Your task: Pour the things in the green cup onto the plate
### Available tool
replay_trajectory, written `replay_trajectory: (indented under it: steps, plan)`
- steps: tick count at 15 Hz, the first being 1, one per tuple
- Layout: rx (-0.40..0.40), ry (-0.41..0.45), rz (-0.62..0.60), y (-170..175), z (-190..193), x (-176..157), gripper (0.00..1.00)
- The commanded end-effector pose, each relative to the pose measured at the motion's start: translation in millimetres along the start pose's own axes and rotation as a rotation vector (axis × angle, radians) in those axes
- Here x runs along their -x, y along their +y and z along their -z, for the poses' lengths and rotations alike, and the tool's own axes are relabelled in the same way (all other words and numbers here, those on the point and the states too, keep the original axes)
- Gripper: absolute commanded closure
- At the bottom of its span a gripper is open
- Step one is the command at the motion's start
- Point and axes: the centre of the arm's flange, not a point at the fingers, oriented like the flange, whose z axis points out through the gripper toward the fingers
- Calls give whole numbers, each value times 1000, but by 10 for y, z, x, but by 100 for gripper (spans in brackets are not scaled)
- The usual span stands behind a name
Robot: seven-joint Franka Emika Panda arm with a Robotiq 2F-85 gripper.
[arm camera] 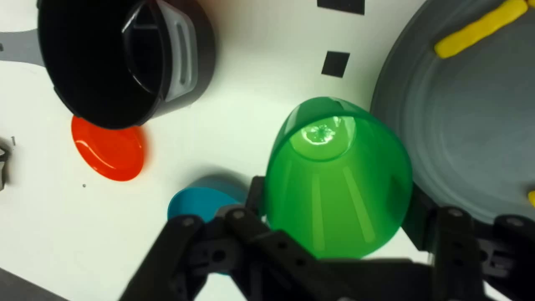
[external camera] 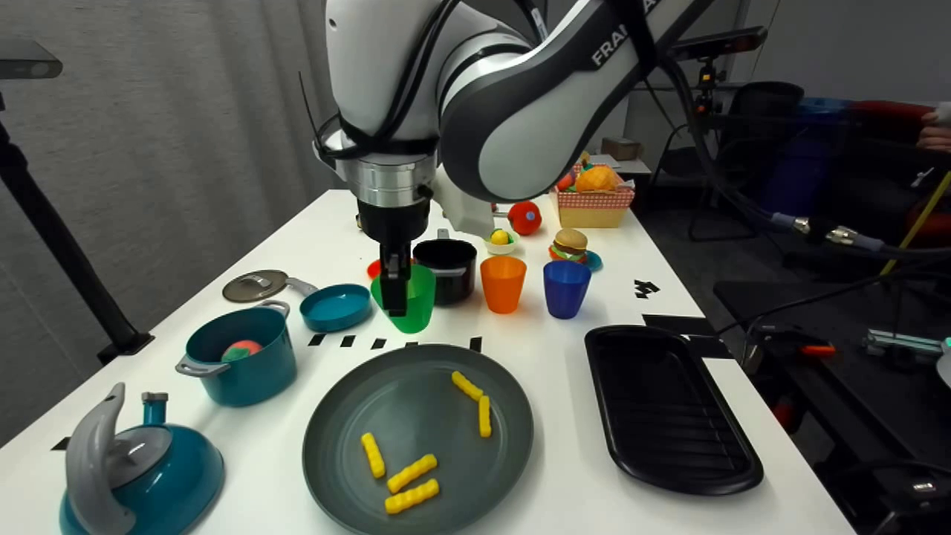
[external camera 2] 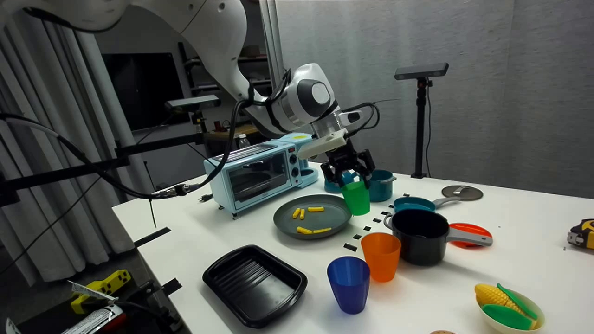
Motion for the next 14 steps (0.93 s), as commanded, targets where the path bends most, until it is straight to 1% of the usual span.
replay_trajectory:
  steps: [1,3,6,14]
  plan:
    - [-18,119,-127,65,-183,-37,49]
    - [-20,151,-156,75,-272,-12,49]
    - [-28,175,-191,59,-371,16,49]
    - [-41,192,-244,-6,-403,-12,49]
